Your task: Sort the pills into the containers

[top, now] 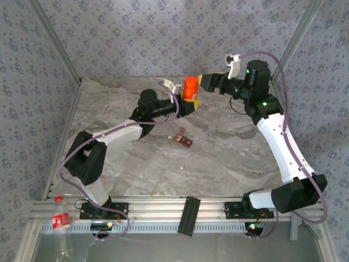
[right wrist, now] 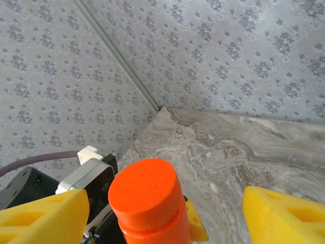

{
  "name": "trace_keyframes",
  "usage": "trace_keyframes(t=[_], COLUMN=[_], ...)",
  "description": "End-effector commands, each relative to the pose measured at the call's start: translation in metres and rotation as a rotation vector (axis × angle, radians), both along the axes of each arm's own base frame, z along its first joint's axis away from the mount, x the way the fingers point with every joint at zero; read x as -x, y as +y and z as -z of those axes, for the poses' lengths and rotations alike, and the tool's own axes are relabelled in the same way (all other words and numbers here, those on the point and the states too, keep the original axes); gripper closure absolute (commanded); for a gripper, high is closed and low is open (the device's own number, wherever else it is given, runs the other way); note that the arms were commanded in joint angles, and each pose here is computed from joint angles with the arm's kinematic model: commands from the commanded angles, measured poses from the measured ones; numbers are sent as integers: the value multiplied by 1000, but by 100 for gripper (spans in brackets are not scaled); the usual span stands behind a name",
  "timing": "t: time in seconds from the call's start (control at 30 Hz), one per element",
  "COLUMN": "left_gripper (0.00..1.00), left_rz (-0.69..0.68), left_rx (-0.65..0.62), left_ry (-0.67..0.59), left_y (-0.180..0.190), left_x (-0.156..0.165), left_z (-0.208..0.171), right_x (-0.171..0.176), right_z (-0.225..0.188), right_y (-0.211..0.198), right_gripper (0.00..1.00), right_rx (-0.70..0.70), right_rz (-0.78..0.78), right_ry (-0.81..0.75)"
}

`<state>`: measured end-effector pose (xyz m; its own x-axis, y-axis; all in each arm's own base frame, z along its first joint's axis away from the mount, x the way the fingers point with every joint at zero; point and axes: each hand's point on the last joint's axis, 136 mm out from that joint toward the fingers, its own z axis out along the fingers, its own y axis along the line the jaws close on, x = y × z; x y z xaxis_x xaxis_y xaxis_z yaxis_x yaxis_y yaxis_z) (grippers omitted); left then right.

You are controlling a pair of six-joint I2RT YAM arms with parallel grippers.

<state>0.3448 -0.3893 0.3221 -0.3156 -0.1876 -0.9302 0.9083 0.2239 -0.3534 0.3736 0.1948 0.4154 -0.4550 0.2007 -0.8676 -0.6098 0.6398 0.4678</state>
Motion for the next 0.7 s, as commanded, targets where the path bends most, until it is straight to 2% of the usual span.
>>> trace_keyframes(t=[0.0,0.4,0.57,0.67], left_gripper=[100,100,100,100], left_rz=[49,116,124,126], left_rx=[58,17,9,8], left_ry=[-52,-50,-56,-61], left_y=[0,-3,-4,-4], left_x=[8,19,21,21], left_z=[-32,-30,-31,-32], right_x=[3,10,12,12], right_z=[-15,-12,-4,0], right_y=[13,31,34,34], right_gripper=[23,21,20,22], right_rx=[-20,-19,-2,6], right_rz=[-79,-222,-237,-238], right_ry=[-60,-53,-27,-13])
